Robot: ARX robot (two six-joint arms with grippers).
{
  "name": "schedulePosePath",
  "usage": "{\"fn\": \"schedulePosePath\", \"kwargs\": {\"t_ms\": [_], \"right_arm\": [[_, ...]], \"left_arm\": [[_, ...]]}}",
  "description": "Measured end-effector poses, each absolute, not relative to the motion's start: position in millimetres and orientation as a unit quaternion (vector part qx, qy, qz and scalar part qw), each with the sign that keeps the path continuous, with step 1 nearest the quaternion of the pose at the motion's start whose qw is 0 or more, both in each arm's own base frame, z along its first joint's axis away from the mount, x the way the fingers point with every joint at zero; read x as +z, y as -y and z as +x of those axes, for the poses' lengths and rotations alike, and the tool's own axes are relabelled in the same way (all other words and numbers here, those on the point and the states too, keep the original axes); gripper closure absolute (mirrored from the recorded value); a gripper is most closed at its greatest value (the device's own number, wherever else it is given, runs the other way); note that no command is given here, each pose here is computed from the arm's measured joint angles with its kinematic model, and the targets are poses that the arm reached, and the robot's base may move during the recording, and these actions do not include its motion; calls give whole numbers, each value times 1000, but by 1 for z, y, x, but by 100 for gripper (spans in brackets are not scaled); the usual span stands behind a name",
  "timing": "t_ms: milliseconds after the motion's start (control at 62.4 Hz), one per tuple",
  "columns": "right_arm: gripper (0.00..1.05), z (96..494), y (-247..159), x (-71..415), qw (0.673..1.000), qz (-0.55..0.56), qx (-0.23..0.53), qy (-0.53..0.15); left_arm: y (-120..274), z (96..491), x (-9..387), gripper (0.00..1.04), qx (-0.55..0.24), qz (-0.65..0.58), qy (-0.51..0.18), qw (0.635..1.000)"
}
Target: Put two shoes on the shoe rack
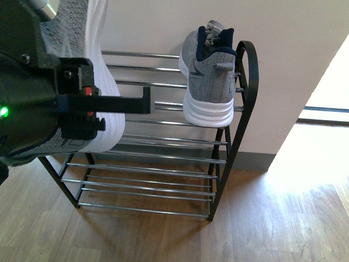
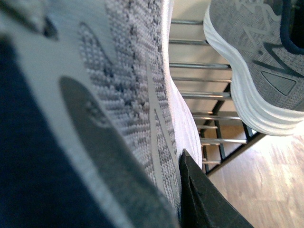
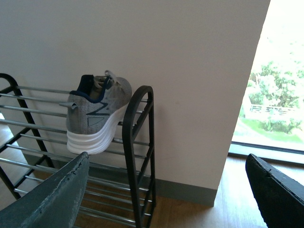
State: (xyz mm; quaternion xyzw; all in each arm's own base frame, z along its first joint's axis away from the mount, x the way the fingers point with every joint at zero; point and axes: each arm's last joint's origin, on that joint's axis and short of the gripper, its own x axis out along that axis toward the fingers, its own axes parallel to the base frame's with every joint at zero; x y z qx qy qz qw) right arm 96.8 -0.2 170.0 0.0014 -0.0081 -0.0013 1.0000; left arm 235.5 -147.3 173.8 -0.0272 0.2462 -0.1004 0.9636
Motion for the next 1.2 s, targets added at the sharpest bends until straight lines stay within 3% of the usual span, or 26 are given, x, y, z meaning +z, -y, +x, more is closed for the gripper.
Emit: {"fn": "schedulePosePath", "kwargs": {"t_ms": [337,561,1203], "right_arm": [[9,97,0,170,1000,1,-1,8],[9,97,0,170,1000,1,-1,8],[9,97,0,170,1000,1,-1,8]], "left_arm": [[156,313,191,102,-111,-52,-326,938],[169,358,178,102,-111,-81,-372,918],[219,391,173,102,-109,-127,-399,902]]}}
